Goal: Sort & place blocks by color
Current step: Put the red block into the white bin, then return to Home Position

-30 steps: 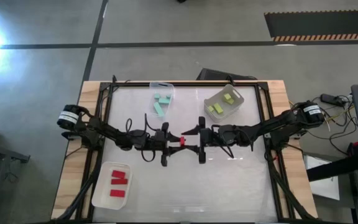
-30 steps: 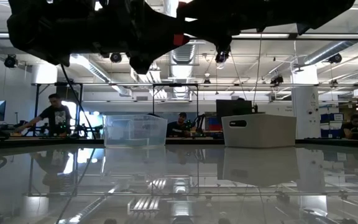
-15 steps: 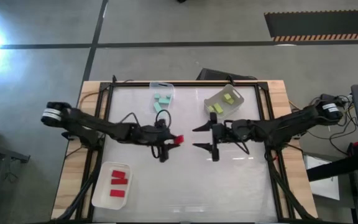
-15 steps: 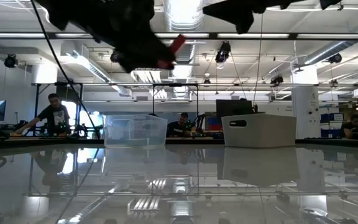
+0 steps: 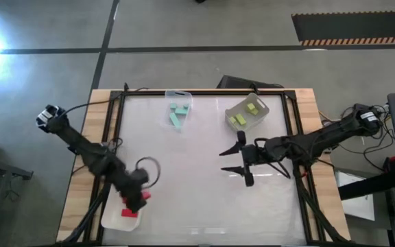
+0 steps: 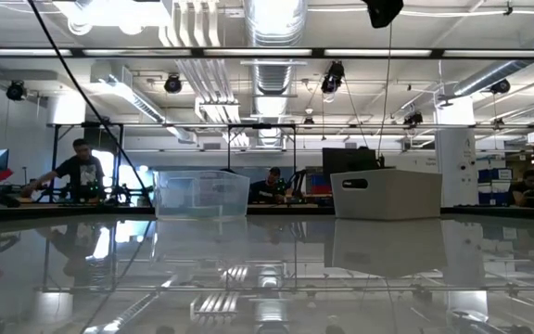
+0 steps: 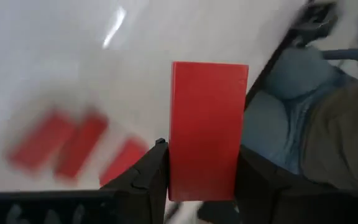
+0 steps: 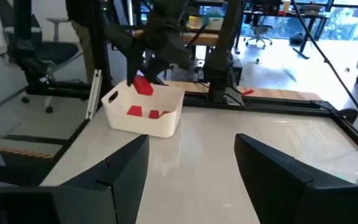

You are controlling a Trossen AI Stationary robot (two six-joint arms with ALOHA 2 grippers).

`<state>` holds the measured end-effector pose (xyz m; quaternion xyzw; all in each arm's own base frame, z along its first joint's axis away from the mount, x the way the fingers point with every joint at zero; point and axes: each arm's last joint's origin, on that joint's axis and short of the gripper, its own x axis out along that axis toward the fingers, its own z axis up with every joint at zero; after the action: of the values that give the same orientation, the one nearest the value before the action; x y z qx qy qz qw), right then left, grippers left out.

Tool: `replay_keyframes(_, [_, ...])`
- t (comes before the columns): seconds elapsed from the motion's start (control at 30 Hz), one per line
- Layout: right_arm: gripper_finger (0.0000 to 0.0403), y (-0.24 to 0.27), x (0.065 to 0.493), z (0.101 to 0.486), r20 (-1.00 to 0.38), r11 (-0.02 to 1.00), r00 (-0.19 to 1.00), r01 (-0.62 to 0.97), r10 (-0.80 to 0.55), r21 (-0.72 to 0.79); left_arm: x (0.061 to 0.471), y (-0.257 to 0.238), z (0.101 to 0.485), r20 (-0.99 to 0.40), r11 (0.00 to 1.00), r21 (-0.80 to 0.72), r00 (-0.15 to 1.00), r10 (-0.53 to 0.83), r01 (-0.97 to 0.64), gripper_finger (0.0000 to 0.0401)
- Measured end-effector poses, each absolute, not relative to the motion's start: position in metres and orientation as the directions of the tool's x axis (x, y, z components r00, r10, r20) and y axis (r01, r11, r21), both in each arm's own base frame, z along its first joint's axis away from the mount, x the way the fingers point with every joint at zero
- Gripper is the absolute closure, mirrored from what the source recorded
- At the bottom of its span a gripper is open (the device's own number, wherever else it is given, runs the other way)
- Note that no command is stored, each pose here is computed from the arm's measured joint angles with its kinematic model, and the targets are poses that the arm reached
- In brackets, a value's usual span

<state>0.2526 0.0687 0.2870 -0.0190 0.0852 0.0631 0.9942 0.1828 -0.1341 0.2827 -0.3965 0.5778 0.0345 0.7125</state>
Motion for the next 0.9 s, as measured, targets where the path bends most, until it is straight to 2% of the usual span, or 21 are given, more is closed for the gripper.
replay_keyframes(0.17, [0.0177,0.069,0.255,0.284,-0.178,0.991,0.977,-0.128,0.121,-0.03,0.155,-0.16,0.268,-0.906,0.578,-0.384,0.175,-0.385,-0.72,0.028])
replay_keyframes(0.3, [0.0177,0.069,0.255,0.285,-0.174,0.991,0.977,-0.128,0.121,-0.029,0.145,-0.174,0.257,-0.931,0.538,-0.252,0.049,-0.363,-0.804,0.028])
replay_keyframes(0.4, [0.0177,0.07,0.255,0.285,-0.171,0.991,0.978,-0.128,0.122,-0.029,0.144,-0.178,0.25,-0.945,0.543,-0.195,0.007,-0.327,-0.817,0.028])
replay_keyframes(0.5, [0.0177,0.07,0.255,0.285,-0.172,0.991,0.978,-0.128,0.121,-0.03,0.146,-0.18,0.244,-0.953,0.546,-0.16,-0.016,-0.302,-0.823,0.0261])
replay_keyframes(0.7, [0.0177,0.07,0.256,0.284,-0.175,0.991,0.977,-0.128,0.121,-0.029,0.147,-0.187,0.236,-0.92,0.562,-0.08,-0.156,-0.36,-0.823,0.0223])
replay_keyframes(0.9, [0.0177,0.07,0.256,0.279,-0.208,0.985,0.971,-0.141,0.119,-0.096,0.148,-0.188,0.243,-0.916,0.579,-0.121,-0.134,-0.378,-0.807,0.0219])
